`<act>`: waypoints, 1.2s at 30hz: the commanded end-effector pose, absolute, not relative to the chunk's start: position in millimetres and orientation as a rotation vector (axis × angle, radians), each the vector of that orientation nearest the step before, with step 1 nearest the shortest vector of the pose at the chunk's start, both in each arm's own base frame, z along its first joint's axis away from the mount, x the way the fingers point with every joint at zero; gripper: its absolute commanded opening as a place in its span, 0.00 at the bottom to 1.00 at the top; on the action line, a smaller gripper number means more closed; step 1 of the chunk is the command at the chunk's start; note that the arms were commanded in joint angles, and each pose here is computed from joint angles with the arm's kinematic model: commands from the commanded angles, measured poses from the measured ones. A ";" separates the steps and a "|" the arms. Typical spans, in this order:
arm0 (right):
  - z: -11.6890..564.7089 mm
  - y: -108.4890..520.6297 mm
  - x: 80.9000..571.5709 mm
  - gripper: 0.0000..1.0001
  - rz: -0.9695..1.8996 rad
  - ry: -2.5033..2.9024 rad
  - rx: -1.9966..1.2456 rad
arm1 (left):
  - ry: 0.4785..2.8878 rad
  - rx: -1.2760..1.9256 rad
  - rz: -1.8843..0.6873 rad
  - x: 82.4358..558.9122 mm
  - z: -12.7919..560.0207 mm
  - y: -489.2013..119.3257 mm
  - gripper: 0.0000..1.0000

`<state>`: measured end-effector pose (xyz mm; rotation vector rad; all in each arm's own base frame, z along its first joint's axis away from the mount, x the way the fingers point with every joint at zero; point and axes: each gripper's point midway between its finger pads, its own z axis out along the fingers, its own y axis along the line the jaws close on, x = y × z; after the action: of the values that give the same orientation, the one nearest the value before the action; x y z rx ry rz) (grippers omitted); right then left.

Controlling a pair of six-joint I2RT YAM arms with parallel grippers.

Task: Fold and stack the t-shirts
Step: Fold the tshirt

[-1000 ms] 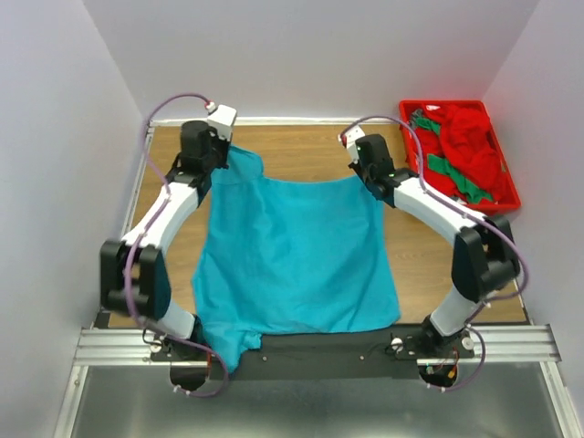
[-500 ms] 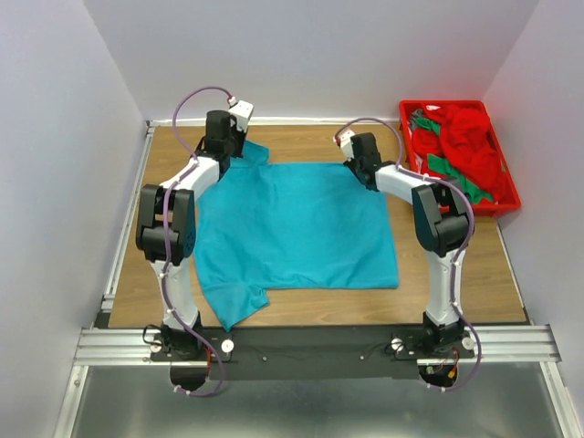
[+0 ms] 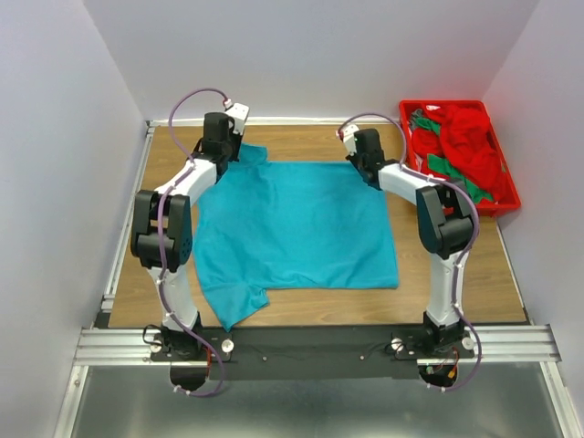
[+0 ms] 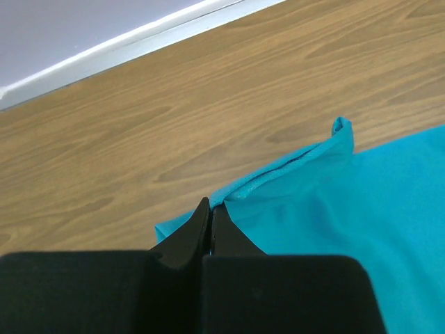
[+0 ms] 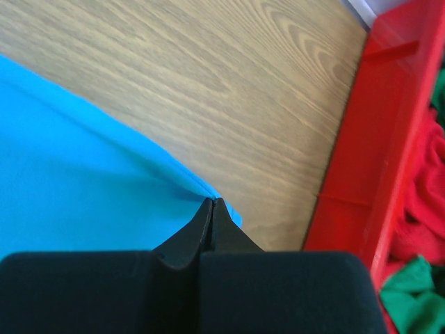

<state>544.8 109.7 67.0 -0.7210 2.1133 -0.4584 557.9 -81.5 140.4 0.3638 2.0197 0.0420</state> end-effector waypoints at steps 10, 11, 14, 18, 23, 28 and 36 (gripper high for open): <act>130.4 91.7 500.6 0.01 -0.432 2.061 -0.544 | 2.047 0.224 0.069 494.2 187.2 -63.2 0.00; 130.4 89.9 496.6 0.01 -0.427 2.067 -0.533 | 2.064 0.221 0.067 487.7 181.6 -62.3 0.00; 129.7 90.1 481.2 0.01 -0.386 2.084 -0.514 | 2.081 0.187 0.049 470.4 177.9 -60.4 0.00; 120.1 89.2 462.9 0.01 -0.348 2.126 -0.511 | 2.086 0.161 0.046 449.1 181.7 -55.5 0.00; 113.6 90.7 442.2 0.01 -0.294 2.171 -0.504 | 2.102 0.151 0.070 427.8 182.1 -48.0 0.00; 108.9 94.4 424.3 0.01 -0.225 2.211 -0.485 | 2.142 0.093 0.043 405.0 168.1 -46.6 0.00; 71.6 90.1 405.3 0.01 -0.230 2.361 -0.486 | 2.214 0.095 -0.018 391.1 142.4 -54.5 0.00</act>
<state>423.6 91.1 97.6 -0.4870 2.2517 -0.2453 399.7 -50.7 151.4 0.1100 2.1732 0.0087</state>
